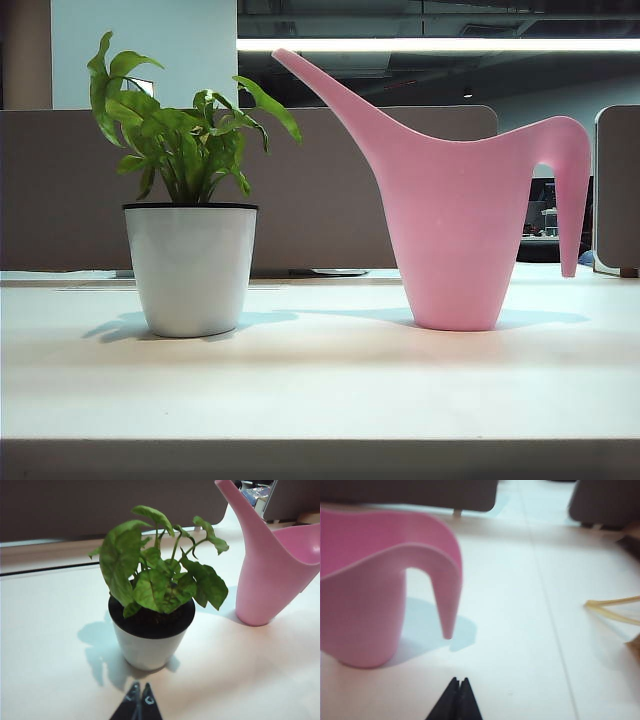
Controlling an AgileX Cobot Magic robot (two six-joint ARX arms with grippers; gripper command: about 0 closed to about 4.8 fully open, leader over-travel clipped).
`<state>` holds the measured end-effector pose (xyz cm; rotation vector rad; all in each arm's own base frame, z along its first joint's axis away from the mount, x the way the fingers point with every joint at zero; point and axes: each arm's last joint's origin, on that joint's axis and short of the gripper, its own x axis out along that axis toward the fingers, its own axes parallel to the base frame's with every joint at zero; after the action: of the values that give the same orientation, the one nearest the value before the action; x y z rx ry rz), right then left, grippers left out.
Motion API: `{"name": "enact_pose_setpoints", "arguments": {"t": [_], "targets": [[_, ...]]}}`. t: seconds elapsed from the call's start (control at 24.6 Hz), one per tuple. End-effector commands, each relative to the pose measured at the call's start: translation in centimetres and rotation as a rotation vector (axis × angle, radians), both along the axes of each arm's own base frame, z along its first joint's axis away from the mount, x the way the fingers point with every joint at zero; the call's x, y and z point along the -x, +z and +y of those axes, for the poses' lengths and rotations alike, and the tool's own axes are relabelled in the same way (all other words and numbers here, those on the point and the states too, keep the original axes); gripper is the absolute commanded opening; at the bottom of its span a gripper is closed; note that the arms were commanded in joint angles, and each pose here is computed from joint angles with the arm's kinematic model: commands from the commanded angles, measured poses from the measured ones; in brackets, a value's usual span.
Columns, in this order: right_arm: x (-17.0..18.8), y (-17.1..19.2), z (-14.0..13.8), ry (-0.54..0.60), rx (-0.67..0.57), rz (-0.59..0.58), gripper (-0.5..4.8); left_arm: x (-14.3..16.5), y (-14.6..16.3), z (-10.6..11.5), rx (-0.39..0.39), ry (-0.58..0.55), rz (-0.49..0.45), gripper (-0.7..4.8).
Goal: Pick up the watering can from the table, water the potted plant, and put the can back.
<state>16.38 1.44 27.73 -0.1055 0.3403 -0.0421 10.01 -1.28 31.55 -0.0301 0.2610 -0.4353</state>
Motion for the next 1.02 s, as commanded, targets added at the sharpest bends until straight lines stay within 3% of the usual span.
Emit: {"name": "enact_pose_setpoints", "arguments": {"t": [0.04,0.12,0.2,0.24,0.41,0.57,1.02], "targets": [[-1.1,-0.2,0.5,0.126,-0.035,0.030,0.08,0.1,0.2,0.0,0.002,-0.017,-0.008,-0.05],[-1.7,-0.5,0.7,0.174,-0.053,0.041,0.93,0.1,0.2,-0.1,0.006,-0.029,-0.005,-0.05],[-2.6,-0.7,0.9,0.178,-0.055,0.030,2.58,0.2,0.2,-0.1,0.009,-0.039,-0.004,-0.05],[-3.0,-0.7,0.8,0.158,-0.048,0.016,2.83,0.2,0.2,-0.2,0.009,-0.045,-0.005,-0.05],[-4.6,-0.7,0.9,0.118,-0.048,-0.054,2.89,0.2,0.3,-0.4,0.010,-0.064,-0.010,-0.05],[-6.1,-1.6,1.0,0.081,-0.073,-0.052,3.70,0.2,0.3,-0.5,0.012,-0.087,-0.018,-0.05],[-9.5,-4.0,1.2,0.014,-0.104,-0.078,3.70,0.2,0.7,-0.8,0.016,-0.116,-0.054,-0.05]]}}
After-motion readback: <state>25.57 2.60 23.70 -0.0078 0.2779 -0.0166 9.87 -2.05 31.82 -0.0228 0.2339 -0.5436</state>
